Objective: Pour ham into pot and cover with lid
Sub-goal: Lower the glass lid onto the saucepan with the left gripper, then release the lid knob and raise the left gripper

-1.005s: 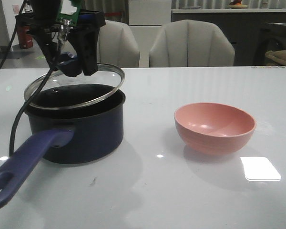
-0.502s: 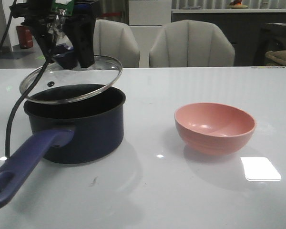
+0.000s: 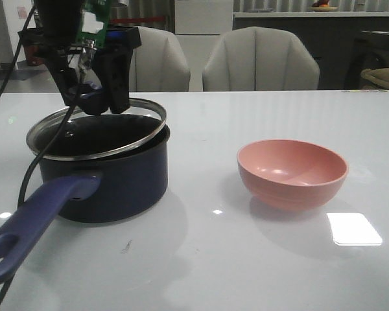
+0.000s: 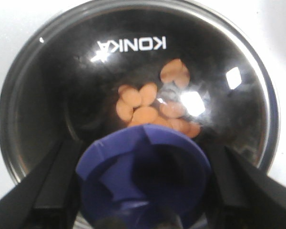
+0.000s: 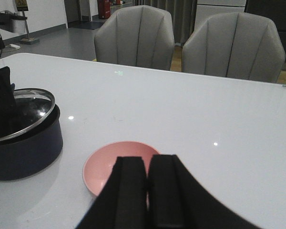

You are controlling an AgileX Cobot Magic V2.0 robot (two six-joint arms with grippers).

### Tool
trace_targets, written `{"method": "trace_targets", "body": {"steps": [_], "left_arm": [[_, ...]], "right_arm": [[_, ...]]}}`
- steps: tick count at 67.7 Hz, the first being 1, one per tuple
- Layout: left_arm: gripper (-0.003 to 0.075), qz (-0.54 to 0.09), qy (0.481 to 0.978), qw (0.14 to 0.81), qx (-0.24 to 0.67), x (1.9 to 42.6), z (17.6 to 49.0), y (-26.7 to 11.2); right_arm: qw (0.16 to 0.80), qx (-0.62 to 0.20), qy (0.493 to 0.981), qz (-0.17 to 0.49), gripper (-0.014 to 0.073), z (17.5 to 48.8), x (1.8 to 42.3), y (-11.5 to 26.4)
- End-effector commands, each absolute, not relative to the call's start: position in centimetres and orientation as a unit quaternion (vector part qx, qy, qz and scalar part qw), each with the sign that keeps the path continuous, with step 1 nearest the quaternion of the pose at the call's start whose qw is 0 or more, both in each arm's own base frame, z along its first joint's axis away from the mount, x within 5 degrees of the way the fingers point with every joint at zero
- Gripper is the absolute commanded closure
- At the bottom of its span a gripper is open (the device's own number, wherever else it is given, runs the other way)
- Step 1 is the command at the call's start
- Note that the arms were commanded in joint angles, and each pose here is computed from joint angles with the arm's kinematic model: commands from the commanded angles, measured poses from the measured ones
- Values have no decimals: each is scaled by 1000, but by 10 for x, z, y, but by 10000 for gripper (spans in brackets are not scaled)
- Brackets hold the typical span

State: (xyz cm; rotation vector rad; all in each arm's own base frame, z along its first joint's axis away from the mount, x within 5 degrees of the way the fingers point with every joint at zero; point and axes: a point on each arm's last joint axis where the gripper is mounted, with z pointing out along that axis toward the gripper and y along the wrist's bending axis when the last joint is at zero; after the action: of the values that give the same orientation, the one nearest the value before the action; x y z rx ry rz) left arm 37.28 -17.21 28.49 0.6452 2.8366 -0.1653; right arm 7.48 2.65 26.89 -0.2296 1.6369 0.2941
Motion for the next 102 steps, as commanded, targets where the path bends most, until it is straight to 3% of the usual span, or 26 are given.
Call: {"method": "trace_targets", "body": {"steps": [1,7,15,25,44,63,83,102], "left_arm": [[438,-63,963,137,224,362,313,-171],[367,-63,963,135,224,363,312,-171],[218,-62,964,132,224,364,309,-172],[123,-63,963,136,224,365,310,-172],[125,-65,961,146,224,366,318,-173],[138,-79,946,222,222,351,372,-164],[138,-91,924,304,215,283,420,-132],[138,-106,895,383,204,205,413,-97]], "right_arm": [[700,-87,697,128,426,284,76,24],[700,-87,697,128,426,284,76,24],[700,-87,697,128,426,284,76,24],[700,-87,697,128,426,284,76,24],[700,-87,697,128,426,284,76,24],[700,-87,697,128,426,284,76,24],[700,-87,697,128,426,284,76,24],[700,-87,697,128,426,284,76,24]]}}
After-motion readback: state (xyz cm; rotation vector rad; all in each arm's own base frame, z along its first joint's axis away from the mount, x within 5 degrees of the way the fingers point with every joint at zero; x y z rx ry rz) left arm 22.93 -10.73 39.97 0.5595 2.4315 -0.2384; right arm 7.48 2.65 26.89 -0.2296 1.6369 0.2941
